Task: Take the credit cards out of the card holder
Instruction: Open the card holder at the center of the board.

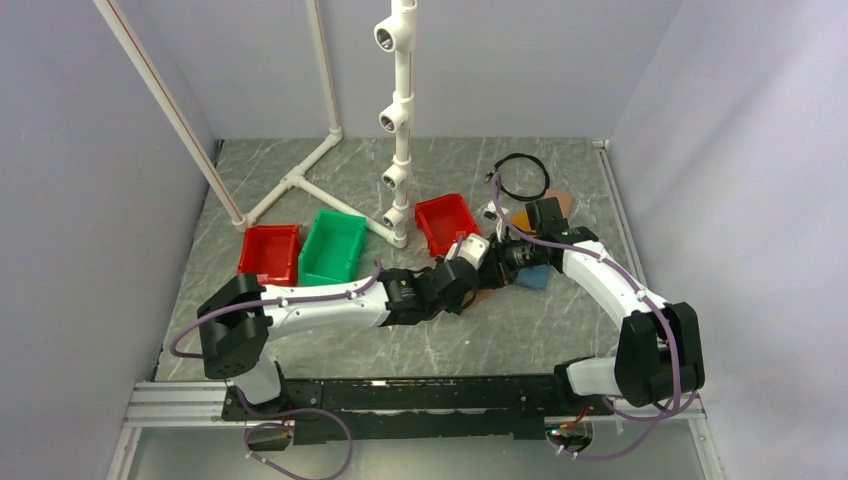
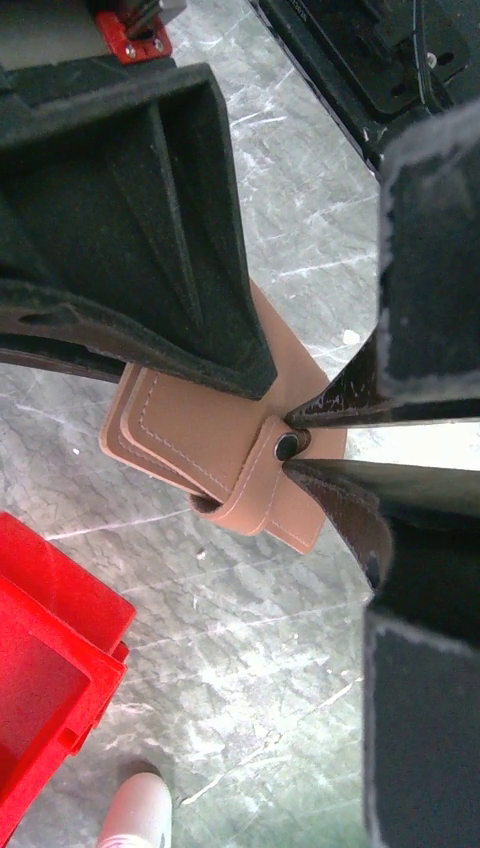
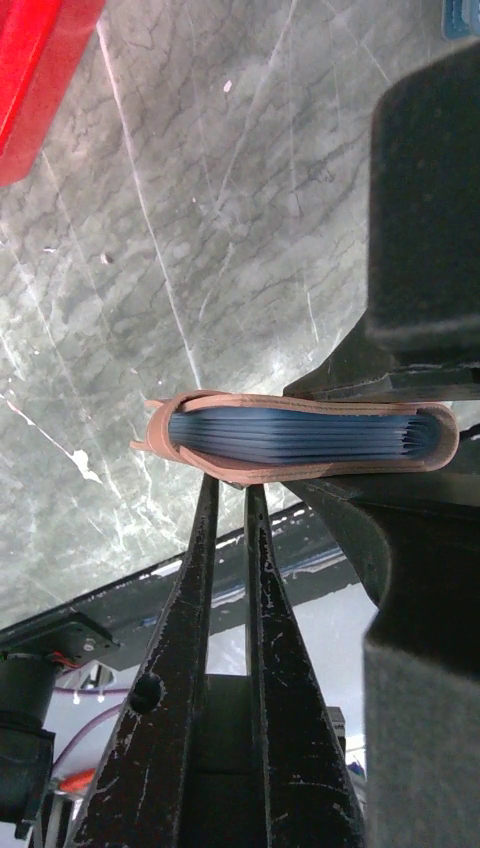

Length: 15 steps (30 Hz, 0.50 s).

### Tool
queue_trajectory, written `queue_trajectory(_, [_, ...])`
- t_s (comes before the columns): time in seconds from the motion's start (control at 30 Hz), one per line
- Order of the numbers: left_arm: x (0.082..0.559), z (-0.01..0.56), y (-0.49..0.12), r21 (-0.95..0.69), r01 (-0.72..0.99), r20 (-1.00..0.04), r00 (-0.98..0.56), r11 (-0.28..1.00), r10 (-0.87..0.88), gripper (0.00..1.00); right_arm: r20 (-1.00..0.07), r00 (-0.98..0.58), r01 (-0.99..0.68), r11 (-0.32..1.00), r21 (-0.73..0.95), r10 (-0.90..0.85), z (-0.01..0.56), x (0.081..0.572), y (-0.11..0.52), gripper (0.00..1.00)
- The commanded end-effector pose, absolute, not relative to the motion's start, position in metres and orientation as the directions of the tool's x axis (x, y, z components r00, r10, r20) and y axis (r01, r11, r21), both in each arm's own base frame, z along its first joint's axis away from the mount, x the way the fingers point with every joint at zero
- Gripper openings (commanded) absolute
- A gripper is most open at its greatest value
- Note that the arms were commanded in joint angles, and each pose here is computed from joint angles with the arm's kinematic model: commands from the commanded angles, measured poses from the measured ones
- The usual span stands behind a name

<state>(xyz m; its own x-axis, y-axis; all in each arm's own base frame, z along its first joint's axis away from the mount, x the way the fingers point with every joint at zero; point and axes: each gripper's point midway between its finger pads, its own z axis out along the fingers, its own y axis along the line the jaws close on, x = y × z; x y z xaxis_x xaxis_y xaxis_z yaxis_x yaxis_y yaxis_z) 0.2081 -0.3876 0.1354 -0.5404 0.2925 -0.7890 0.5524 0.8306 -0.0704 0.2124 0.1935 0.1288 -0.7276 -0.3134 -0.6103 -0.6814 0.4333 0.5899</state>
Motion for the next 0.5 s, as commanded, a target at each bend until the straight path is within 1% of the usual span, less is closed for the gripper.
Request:
queue_trajectory(0.0, [0.228, 0.155, -0.375, -0.042, 0.491, -0.841, -0.488, 0.870, 0.235, 0.13, -0.639, -0.709, -0.704, 0.357, 0.614, -0.300, 0.150, 0.207, 0.202, 0.00])
queue_trajectory(0.07, [0.225, 0.159, -0.374, -0.068, 0.499, -0.848, -0.485, 0.864, 0.213, 0.06, -0.639, -0.708, -0.705, 0.364, 0.609, -0.302, 0.149, 0.208, 0.201, 0.00])
queue_trajectory(0.13, [0.224, 0.161, -0.372, -0.099, 0.503, -0.850, -0.491, 0.859, 0.190, 0.01, -0.638, -0.708, -0.704, 0.370, 0.606, -0.303, 0.147, 0.209, 0.201, 0.00])
queue_trajectory(0.3, [0.222, 0.164, -0.366, -0.193, 0.518, -0.840, -0.527, 0.833, 0.133, 0.00, -0.647, -0.695, -0.717, 0.374, 0.589, -0.313, 0.146, 0.210, 0.199, 0.00])
queue_trajectory(0.4, [0.218, 0.167, -0.364, -0.280, 0.544, -0.828, -0.554, 0.791, 0.088, 0.00, -0.673, -0.659, -0.751, 0.353, 0.558, -0.337, 0.147, 0.207, 0.198, 0.00])
queue_trajectory(0.47, [0.212, 0.162, -0.360, -0.336, 0.565, -0.812, -0.580, 0.754, 0.073, 0.00, -0.695, -0.625, -0.781, 0.316, 0.540, -0.357, 0.150, 0.203, 0.198, 0.00])
